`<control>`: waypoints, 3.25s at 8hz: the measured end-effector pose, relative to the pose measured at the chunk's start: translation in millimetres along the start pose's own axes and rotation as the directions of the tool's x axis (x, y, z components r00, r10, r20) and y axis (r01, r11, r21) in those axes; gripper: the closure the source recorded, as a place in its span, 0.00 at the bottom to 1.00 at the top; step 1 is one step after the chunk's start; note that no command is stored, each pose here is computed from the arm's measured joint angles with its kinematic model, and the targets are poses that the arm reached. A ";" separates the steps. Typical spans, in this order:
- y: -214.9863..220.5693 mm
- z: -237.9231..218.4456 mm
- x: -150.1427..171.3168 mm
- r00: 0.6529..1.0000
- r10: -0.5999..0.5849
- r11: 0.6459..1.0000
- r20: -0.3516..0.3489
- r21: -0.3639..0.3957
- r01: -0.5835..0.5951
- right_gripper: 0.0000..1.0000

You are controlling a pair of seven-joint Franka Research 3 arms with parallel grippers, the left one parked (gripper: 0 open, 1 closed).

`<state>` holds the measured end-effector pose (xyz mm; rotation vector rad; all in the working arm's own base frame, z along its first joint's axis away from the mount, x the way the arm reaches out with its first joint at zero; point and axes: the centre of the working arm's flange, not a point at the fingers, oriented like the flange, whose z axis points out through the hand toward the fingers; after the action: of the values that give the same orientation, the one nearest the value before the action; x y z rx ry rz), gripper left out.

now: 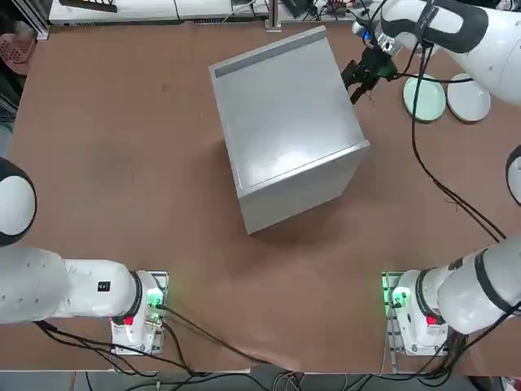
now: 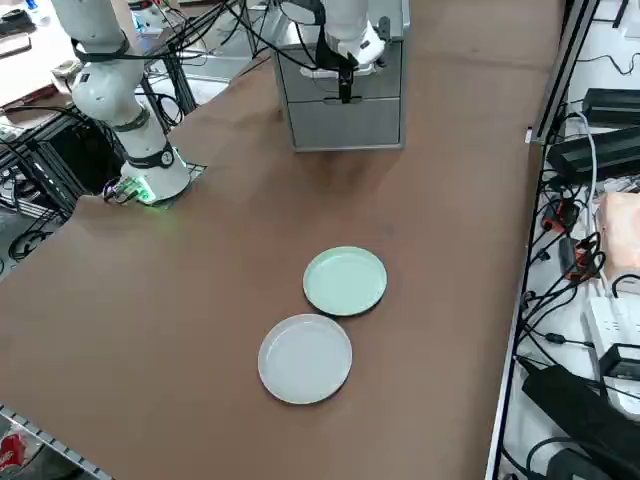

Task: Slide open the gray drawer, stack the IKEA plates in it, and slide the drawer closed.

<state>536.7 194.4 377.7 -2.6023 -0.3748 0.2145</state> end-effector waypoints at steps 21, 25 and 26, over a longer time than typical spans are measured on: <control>199.2 -116.8 -59.1 0.999 -0.037 0.997 -0.009 -0.062 0.036 0.00; 220.8 -206.8 -60.0 0.994 -0.037 0.989 -0.099 -0.147 0.022 0.00; 225.6 -221.8 -60.1 0.992 -0.029 0.988 -0.120 -0.157 0.010 0.00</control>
<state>578.7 -113.6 461.8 -2.7473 -0.3876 0.0186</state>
